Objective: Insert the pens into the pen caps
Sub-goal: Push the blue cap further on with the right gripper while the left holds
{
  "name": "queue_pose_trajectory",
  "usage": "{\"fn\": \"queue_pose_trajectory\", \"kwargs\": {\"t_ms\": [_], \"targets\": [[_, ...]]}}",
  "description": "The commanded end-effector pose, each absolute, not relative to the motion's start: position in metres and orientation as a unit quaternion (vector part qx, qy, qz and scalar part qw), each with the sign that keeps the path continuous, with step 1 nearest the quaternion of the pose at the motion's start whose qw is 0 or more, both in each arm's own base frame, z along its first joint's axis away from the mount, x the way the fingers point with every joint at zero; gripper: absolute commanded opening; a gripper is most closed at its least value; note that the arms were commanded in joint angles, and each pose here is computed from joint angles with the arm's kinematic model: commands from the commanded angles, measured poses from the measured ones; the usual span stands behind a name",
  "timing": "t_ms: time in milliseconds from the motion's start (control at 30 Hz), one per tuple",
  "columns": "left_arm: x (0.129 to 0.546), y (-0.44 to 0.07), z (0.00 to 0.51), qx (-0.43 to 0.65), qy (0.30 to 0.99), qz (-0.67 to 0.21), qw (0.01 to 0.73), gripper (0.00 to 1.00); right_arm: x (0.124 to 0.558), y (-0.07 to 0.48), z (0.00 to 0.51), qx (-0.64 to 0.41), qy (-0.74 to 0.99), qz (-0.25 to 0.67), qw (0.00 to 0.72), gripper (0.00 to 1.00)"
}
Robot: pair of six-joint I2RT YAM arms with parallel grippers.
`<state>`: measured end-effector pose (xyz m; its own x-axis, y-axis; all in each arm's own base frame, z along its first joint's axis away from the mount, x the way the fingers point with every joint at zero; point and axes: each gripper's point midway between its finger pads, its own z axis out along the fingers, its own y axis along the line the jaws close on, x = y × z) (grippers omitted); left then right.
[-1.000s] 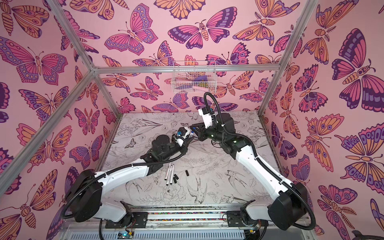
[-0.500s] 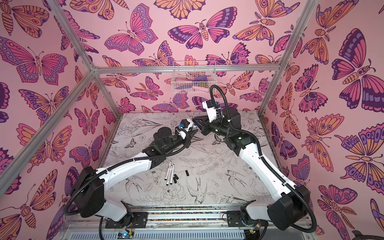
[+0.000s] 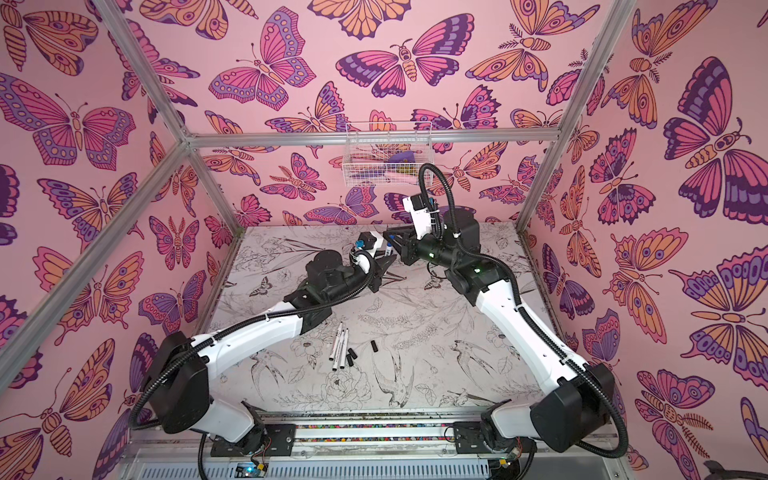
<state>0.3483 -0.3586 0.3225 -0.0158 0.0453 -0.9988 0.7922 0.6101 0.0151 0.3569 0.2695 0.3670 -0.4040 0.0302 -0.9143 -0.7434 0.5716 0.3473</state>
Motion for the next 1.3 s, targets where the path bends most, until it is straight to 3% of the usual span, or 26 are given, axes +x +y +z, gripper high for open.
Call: {"fn": "queue_pose_trajectory", "kwargs": {"t_ms": [0,300,967,1067,1267], "targets": [[0.232,-0.302,0.583,0.269,0.239,-0.373,0.855,0.0,0.279,0.26,0.155,-0.189,0.916,0.341,0.096,0.0],[0.24,-0.289,0.579,0.262,0.258,-0.349,0.862,0.0,0.285,0.232,0.136,-0.18,0.941,0.281,0.058,0.0],[0.259,-0.316,0.59,0.251,0.226,-0.399,0.852,0.0,0.262,0.265,0.156,-0.214,0.903,0.372,0.038,0.0],[0.265,-0.315,0.583,0.247,0.248,-0.403,0.845,0.0,0.264,0.263,0.163,-0.213,0.9,0.378,0.05,0.0],[0.291,-0.308,0.53,0.226,0.354,-0.44,0.794,0.0,0.298,0.242,0.201,-0.127,0.87,0.467,0.094,0.0]]}}
